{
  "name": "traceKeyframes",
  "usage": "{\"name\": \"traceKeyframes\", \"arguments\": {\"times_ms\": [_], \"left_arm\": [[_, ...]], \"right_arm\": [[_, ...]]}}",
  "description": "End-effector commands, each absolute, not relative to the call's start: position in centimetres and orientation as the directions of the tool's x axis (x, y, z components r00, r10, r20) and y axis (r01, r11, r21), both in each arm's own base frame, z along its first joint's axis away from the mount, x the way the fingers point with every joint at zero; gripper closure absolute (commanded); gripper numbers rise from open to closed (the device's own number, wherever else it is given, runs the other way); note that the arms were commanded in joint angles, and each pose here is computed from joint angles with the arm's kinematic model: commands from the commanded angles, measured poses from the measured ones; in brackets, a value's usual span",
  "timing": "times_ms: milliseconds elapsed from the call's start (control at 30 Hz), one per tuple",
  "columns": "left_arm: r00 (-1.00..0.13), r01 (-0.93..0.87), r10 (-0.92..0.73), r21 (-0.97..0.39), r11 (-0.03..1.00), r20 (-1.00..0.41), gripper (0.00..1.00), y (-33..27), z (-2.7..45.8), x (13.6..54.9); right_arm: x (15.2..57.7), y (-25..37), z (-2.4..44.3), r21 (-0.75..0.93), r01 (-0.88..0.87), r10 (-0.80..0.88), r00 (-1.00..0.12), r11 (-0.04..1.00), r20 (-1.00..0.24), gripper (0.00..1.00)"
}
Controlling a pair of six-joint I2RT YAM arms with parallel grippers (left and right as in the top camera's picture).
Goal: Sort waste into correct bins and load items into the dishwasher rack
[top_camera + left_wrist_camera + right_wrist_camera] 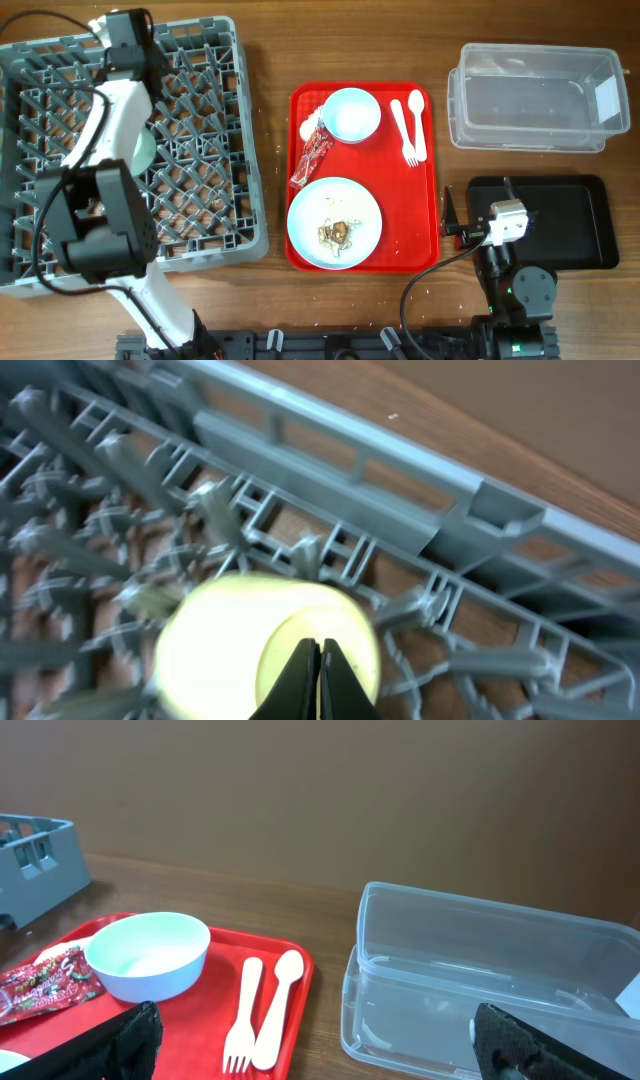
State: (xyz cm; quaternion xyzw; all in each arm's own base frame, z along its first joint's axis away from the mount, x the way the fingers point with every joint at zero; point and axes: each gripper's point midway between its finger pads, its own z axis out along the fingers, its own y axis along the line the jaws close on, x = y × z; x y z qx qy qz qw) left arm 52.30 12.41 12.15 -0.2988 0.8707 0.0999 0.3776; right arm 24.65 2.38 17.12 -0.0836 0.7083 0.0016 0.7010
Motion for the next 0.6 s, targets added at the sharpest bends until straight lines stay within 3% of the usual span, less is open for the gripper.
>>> {"name": "traceKeyframes", "arguments": {"times_ms": [0,233,333,467,567], "left_arm": [[-0.398,-0.729,-0.567,-0.126,0.673,-0.721,0.96,16.0,15.3,49.3],[-0.231,-0.881,-0.784,-0.218,0.42,-0.575,0.96,19.8,13.7,44.1],[-0.252,-0.845,-0.806,-0.284,0.453,-0.535,0.96,18.7,14.4,44.7],[-0.513,-0.509,-0.57,-0.307,0.804,-0.642,0.96,10.9,18.1,49.7],[-0.583,-0.449,-0.504,-0.264,0.854,-0.637,0.96,7.4,16.6,50.5]], "right_arm": [[24.7,2.1,17.3,-0.103,-0.106,-0.104,0.001,0.989,-0.995,0.0],[24.7,2.1,17.3,-0.103,-0.106,-0.104,0.001,0.989,-0.995,0.0],[24.7,2.1,17.3,-0.104,-0.106,-0.104,0.001,0.989,-0.995,0.0],[24.7,2.1,17.3,-0.103,-0.106,-0.104,0.001,0.989,-0.995,0.0],[24.7,2.1,17.3,-0.104,-0.106,-0.104,0.001,0.989,-0.995,0.0]]}}
